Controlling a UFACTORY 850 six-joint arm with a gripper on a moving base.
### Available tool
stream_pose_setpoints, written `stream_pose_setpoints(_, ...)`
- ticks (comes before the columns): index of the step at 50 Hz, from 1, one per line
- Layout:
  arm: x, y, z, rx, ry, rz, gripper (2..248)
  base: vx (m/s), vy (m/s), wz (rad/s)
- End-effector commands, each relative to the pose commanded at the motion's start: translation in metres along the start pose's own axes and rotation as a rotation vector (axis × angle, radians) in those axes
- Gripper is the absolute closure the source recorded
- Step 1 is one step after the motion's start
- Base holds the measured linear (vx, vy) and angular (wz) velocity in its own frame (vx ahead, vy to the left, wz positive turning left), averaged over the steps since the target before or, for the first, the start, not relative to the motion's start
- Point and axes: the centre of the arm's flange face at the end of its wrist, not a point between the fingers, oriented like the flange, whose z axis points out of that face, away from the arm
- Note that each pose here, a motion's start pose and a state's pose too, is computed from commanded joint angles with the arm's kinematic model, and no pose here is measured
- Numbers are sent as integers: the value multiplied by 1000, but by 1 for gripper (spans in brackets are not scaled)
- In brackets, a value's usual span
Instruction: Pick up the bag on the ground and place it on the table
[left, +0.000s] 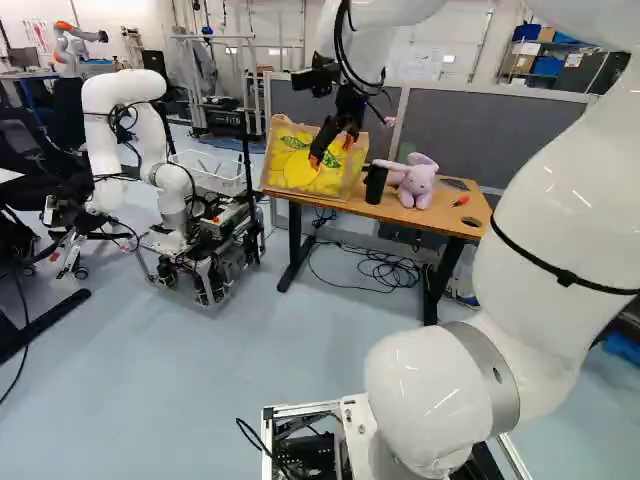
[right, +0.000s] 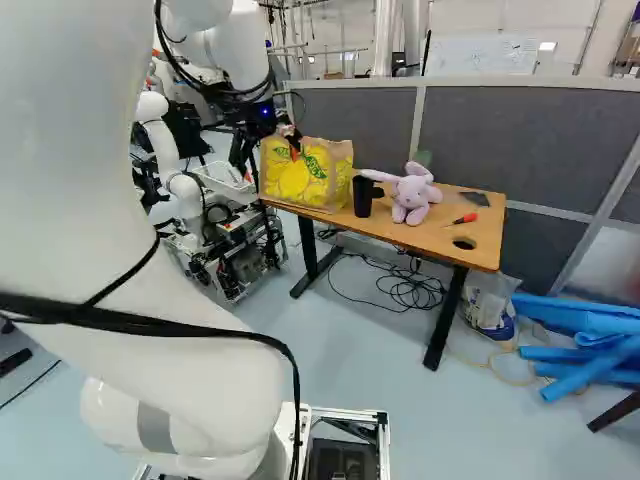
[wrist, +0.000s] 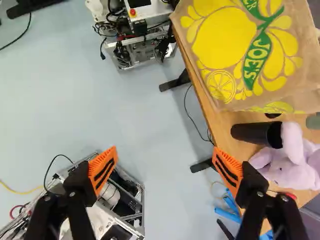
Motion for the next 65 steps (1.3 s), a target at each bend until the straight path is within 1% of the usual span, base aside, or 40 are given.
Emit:
stream_pose_setpoints(17,-21,-6,27,-70,53,77,3,0,0,0)
stream_pose_setpoints(32,-46,-15,53,-137,115,153,3,0,0,0)
stream_pose_setpoints(46,-73,-27,78,-201,187,230,3,0,0,0)
stream_pose_setpoints(65,-117,-48,109,-280,305,334,3,0,0,0)
